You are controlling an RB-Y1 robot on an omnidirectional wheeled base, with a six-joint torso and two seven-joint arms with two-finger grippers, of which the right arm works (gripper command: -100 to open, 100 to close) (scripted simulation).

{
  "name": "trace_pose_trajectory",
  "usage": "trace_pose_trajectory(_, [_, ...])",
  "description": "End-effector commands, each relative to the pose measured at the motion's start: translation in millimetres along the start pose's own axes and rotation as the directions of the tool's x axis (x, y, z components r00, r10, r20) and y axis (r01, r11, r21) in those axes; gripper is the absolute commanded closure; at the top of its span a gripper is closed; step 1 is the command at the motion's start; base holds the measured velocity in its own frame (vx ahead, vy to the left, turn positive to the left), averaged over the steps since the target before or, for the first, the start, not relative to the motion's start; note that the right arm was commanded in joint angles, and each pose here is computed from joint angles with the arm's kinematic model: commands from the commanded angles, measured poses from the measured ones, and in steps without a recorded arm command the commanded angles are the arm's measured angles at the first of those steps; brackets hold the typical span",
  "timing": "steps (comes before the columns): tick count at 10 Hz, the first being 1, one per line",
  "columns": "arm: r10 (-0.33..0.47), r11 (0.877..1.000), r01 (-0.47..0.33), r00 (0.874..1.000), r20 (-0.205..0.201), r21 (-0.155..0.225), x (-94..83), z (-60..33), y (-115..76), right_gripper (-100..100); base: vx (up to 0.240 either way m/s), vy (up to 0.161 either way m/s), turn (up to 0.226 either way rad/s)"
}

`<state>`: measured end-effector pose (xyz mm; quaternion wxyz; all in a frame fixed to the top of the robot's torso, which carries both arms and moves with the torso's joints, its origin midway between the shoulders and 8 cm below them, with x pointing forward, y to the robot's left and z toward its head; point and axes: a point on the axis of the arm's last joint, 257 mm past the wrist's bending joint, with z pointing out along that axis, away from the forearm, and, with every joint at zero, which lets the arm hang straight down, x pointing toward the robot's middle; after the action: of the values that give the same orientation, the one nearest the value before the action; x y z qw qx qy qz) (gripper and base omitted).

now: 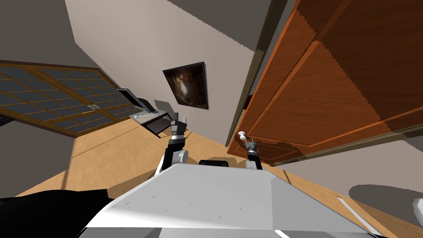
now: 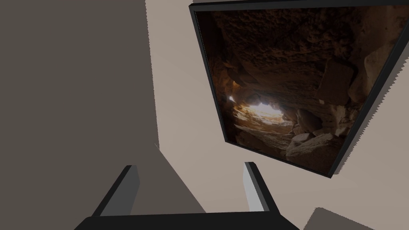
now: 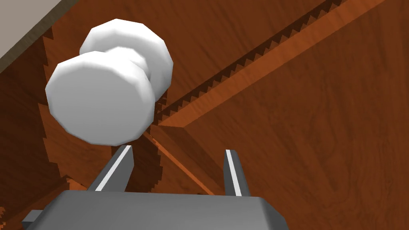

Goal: Pull the door open

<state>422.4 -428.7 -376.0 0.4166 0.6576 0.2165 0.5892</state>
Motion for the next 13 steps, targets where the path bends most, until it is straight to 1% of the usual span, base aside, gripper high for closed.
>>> trace_pose_trajectory(1, [0.068, 0.998, -0.067, 0.998, -0.018, 0.021, 17.0, -1.6, -18.5, -100, -0.045, -0.011, 0.030])
trace_pose_trajectory(2, [0.116, 0.993, -0.116, 0.993, -0.012, 0.018, 17.9, -1.5, -19.7, -100, -0.056, -0.013, 0.023])
trace_pose_trajectory(3, [0.126, 0.992, -0.126, 0.992, -0.011, 0.018, 17.9, -1.5, -19.7, -100, -0.051, -0.010, 0.028])
trace_pose_trajectory(4, [0.178, 0.984, -0.177, 0.984, -0.005, 0.014, 18.9, -1.5, -20.9, -100, -0.051, -0.002, 0.037])
trace_pose_trajectory(7, [0.185, 0.983, -0.184, 0.983, -0.005, 0.014, 18.9, -1.5, -20.9, -100, -0.023, -0.005, 0.013])
trace_pose_trajectory(8, [0.243, 0.970, -0.243, 0.970, 0.001, 0.010, 19.8, -1.5, -22.2, -100, -0.029, -0.024, 0.045])
trace_pose_trajectory(9, [0.282, 0.959, -0.282, 0.959, 0.007, 0.006, 20.7, -1.5, -23.6, -100, -0.066, -0.016, 0.082])
trace_pose_trajectory(10, [0.300, 0.954, -0.300, 0.954, 0.007, 0.005, 20.7, -1.5, -23.6, -100, -0.059, -0.004, 0.026])
trace_pose_trajectory(11, [0.349, 0.937, -0.349, 0.937, 0.013, 0.001, 21.6, -1.5, -25.1, -100, -0.064, -0.009, 0.030])
trace_pose_trajectory(12, [0.356, 0.934, -0.356, 0.934, 0.013, 0.000, 21.6, -1.5, -25.1, -100, -0.048, -0.007, 0.010])
trace_pose_trajectory(13, [0.407, 0.914, -0.407, 0.913, 0.018, -0.005, 22.5, -1.6, -26.6, -100, -0.045, -0.007, 0.066])
